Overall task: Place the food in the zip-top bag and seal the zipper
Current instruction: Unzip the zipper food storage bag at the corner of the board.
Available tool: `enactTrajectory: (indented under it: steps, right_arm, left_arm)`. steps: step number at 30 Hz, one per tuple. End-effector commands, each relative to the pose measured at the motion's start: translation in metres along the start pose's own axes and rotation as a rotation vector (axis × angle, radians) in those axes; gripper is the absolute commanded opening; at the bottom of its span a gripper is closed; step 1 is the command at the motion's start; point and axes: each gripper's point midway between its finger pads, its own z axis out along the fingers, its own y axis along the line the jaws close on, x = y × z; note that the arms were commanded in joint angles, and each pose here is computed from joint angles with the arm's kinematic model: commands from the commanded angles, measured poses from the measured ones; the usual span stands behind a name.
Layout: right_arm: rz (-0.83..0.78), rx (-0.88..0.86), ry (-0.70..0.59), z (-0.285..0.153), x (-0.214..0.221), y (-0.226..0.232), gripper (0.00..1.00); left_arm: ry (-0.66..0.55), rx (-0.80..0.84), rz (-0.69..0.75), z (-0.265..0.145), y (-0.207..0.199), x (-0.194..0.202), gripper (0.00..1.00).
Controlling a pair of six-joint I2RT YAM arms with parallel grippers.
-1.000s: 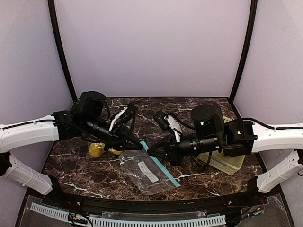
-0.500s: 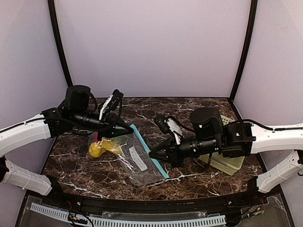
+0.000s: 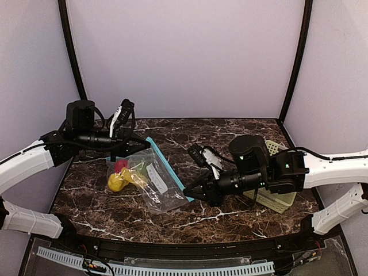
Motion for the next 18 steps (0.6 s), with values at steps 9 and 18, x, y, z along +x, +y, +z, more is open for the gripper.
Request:
enactTrajectory:
  steps: [9,18]
  right_arm:
    - [0.029,0.013,0.098,0.001,0.030,-0.007,0.00]
    - [0.032,0.034,0.064,-0.009,0.018,-0.006,0.37]
  left_arm:
    - [-0.078,-0.079,0.023,-0.015,0.019,-0.016,0.01]
    - [-0.077,0.047,-0.004,-0.008,0.005,-0.016,0.01]
